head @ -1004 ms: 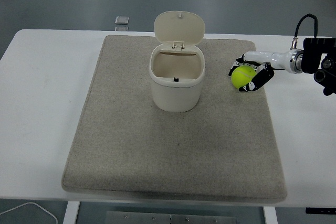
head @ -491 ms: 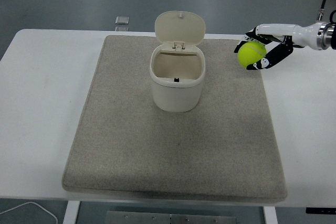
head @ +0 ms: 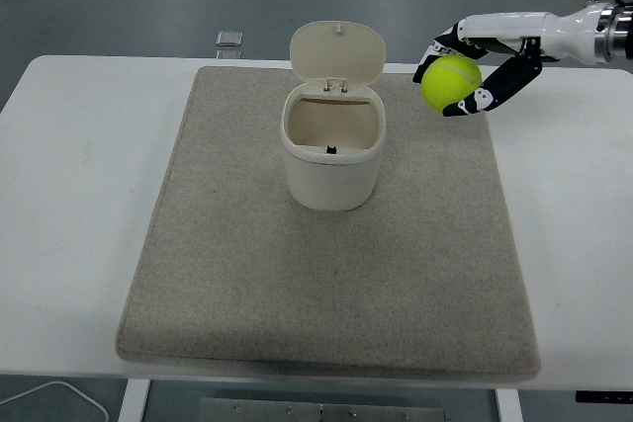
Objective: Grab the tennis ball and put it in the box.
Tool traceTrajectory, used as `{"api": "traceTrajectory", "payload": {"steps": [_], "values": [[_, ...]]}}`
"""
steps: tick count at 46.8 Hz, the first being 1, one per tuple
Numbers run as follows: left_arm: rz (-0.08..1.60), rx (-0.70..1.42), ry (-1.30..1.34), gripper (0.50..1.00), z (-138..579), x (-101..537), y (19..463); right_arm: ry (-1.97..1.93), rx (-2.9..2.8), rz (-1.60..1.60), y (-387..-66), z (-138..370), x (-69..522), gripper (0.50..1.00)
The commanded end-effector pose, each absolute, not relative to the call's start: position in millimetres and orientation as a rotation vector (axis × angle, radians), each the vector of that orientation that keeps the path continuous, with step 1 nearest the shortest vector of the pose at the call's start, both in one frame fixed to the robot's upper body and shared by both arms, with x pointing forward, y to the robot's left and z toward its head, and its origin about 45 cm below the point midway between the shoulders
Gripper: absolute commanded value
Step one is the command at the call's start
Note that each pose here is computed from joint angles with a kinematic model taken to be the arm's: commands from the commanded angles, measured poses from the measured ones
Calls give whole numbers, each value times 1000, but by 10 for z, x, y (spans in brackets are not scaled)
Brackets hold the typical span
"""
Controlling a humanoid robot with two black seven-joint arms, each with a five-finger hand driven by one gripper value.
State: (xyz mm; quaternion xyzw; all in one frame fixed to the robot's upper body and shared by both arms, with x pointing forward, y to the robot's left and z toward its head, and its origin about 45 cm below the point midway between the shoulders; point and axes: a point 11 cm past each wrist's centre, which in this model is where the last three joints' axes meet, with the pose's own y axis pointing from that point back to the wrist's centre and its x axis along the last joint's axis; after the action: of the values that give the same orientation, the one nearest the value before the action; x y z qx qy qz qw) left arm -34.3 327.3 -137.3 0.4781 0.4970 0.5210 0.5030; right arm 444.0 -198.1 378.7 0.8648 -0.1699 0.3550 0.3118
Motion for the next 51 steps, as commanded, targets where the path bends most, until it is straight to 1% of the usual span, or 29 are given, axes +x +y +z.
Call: {"api": "traceTrajectory", "payload": {"steps": [1,10,36,51], "values": [[1258,1155,1201,996,-1373,-343,3273,-410,2304,944,-1818,3749,4419,500],[1258,1155,1201,996,-1373,-343,3273,-364,2340,955,-1578,3696,4384,500],[1258,1155,1201,996,-1373,-343,3273,-426,2341,995,-1539,3701,4427,500],[1258,1155,1201,996,-1373,-343,3273,-457,2442,916,-1501,3758,4399,500]]}}
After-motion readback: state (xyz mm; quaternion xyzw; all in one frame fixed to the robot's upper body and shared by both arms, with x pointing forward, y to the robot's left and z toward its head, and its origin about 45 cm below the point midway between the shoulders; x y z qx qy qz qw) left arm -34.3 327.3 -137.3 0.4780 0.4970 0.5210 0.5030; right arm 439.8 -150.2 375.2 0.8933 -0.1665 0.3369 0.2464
